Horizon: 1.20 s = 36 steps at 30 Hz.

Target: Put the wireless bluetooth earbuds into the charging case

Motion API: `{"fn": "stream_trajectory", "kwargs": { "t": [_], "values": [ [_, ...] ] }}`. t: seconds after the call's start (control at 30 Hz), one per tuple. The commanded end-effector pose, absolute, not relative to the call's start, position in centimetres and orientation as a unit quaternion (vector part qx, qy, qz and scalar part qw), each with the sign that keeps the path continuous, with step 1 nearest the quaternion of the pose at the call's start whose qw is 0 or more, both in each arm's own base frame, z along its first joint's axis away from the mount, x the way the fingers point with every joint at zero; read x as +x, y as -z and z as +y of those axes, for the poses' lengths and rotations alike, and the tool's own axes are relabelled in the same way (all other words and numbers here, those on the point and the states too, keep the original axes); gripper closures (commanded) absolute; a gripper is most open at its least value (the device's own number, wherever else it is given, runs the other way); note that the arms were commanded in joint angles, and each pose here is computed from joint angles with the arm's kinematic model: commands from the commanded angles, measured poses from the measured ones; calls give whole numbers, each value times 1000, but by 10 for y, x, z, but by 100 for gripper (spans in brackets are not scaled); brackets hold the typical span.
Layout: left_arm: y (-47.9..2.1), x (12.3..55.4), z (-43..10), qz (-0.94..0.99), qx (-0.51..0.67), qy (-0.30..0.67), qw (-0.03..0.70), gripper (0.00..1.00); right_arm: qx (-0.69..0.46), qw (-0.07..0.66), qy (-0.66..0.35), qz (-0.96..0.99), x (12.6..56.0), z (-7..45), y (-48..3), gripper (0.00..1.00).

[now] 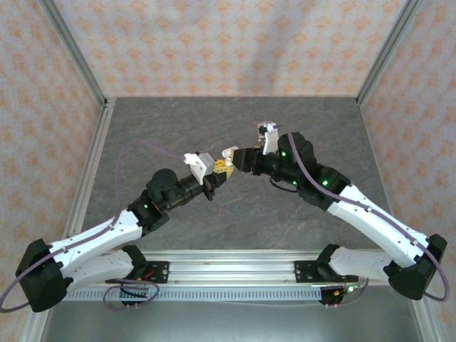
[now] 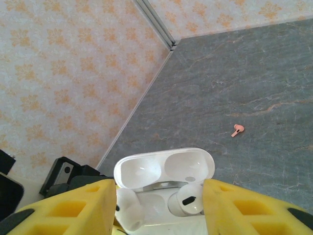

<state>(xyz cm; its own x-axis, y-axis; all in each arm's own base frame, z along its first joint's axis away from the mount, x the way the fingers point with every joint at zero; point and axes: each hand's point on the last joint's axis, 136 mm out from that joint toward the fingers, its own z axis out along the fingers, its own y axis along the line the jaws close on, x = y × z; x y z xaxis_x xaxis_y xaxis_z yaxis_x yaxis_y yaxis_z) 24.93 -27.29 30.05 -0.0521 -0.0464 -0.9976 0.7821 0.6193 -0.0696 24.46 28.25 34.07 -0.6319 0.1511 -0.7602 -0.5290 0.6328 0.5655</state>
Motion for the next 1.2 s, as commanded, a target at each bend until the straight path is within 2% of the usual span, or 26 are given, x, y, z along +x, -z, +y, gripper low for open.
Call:
{"fn": "stream_trajectory", "kwargs": {
  "t": [0.0, 0.2, 0.37, 0.57, 1.17],
  "values": [
    [-299, 246, -267, 641, 285, 328, 633, 100, -118, 429, -417, 792, 241, 274, -366, 50],
    [-297, 244, -265, 640, 283, 328, 634, 100, -130, 424, -420, 792, 231, 269, -370, 50],
    [-303, 234, -267, 624, 309, 343, 631, 100, -171, 381, -472, 777, 210, 286, -369, 69],
    [-316, 232, -268, 602, 318, 360, 638, 100, -211, 338, -523, 754, 189, 302, -363, 79],
    [-319, 233, -277, 596, 329, 374, 630, 100, -208, 355, -440, 798, 213, 286, -336, 86]
  ]
}}
